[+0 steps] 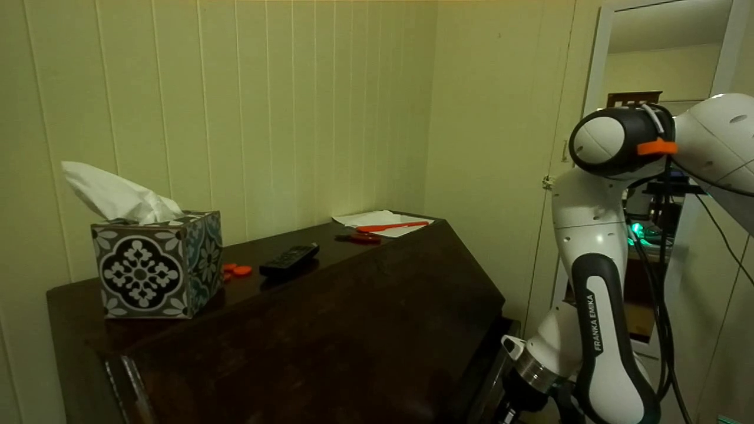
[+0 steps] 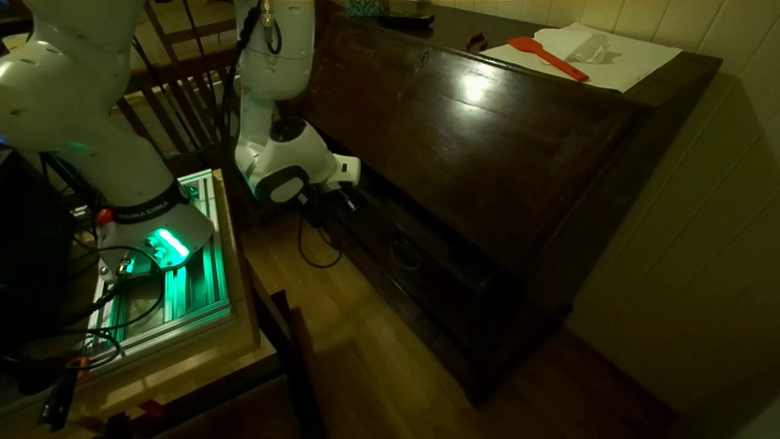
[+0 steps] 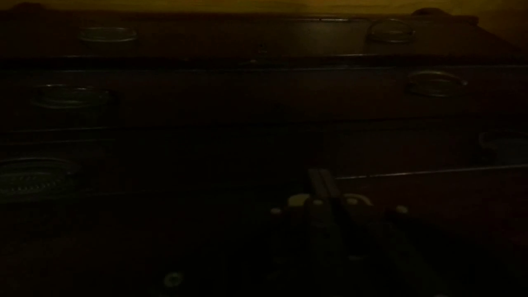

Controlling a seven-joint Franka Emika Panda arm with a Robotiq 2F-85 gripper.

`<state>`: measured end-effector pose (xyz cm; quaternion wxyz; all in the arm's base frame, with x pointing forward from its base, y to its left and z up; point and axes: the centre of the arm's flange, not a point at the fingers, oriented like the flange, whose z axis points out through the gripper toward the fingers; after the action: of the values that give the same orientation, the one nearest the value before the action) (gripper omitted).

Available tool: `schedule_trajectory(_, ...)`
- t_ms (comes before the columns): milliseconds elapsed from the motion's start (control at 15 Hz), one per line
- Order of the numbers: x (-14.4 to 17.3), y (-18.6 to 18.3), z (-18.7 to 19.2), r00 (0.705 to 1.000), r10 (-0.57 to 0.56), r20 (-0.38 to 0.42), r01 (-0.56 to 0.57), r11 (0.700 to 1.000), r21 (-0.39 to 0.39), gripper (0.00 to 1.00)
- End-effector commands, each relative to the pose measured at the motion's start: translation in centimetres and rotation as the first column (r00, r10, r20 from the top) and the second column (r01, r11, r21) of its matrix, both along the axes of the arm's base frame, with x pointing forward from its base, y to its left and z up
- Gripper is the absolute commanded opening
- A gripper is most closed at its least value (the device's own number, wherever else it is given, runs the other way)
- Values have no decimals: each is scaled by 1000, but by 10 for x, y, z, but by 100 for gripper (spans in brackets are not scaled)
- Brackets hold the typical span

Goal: Close the open drawer

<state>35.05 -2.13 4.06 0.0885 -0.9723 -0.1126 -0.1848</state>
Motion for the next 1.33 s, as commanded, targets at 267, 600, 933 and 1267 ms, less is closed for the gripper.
schedule_trajectory(267, 3, 1, -1, 1000, 0, 12, 0, 1000, -1, 1)
schedule_trajectory(600, 21, 7, -3, 995, 45, 94, -44, 999, -14, 0)
schedule_trajectory(933, 38, 17, 0, 982, 92, 163, -92, 996, -6, 0)
schedule_trajectory(1267, 70, 22, 1, 976, 76, 203, -79, 997, 10, 0)
